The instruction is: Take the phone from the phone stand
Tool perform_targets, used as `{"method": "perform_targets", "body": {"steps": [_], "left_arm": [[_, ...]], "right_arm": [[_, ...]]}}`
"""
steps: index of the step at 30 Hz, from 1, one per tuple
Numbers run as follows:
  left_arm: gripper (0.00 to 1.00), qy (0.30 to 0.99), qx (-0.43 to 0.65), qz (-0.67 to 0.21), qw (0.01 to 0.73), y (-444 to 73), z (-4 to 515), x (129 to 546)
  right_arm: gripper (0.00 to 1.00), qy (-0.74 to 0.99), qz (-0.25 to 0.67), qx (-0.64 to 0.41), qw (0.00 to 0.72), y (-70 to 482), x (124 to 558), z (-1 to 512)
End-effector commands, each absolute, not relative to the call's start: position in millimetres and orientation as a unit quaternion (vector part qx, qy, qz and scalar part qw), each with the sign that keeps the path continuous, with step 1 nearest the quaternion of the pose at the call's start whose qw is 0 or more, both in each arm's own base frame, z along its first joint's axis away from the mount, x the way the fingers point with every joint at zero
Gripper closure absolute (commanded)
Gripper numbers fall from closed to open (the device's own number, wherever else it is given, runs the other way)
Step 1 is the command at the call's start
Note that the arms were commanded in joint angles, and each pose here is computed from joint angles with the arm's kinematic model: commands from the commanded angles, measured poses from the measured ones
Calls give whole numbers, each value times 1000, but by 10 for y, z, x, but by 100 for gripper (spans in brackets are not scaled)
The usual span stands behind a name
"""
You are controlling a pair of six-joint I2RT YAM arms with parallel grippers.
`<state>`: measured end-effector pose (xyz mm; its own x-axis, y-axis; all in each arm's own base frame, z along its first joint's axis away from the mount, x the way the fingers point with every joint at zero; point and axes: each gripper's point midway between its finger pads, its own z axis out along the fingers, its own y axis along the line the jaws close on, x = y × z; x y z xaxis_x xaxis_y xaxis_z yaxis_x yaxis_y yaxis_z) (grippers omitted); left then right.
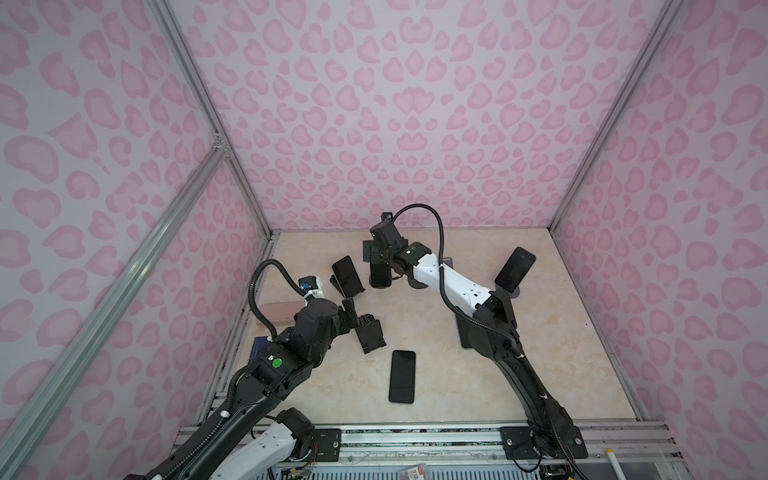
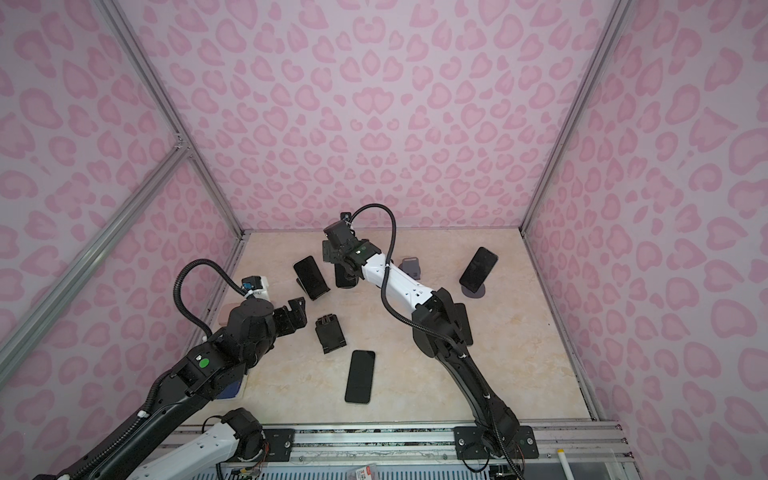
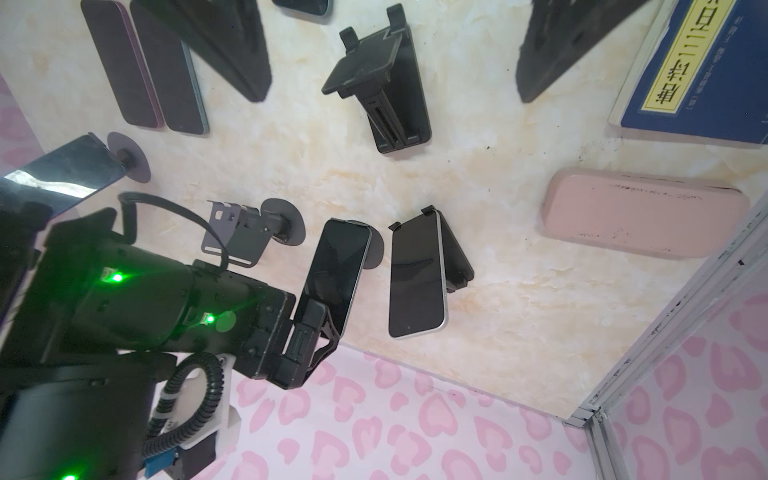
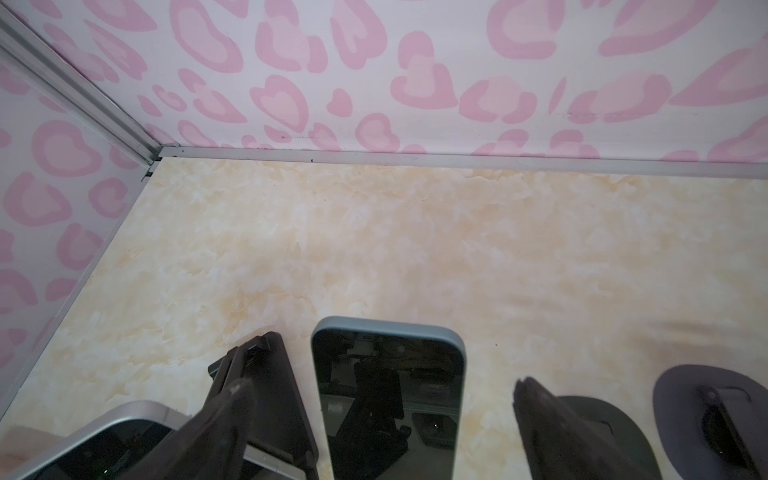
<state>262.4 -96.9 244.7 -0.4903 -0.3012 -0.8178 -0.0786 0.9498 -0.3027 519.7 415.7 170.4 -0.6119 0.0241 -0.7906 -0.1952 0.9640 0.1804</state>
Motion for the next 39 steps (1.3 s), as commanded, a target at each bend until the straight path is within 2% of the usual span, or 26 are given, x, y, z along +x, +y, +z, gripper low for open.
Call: {"method": "perform_targets", "body": {"steps": [1,34,39], "left_arm": [[5,850,-110,-128,500,-1003,2505,2640],[5,842,-108,-143,510,-982,2582,2580],[5,842,-107,-140,510,-970,2572,2574]], "right_arm": [[1,899,95,-48,424,4102,5185,1529],[1,904,65,-2,423,4142,5312,982],[9,907,51,-10,417,4115,5279,925]]}}
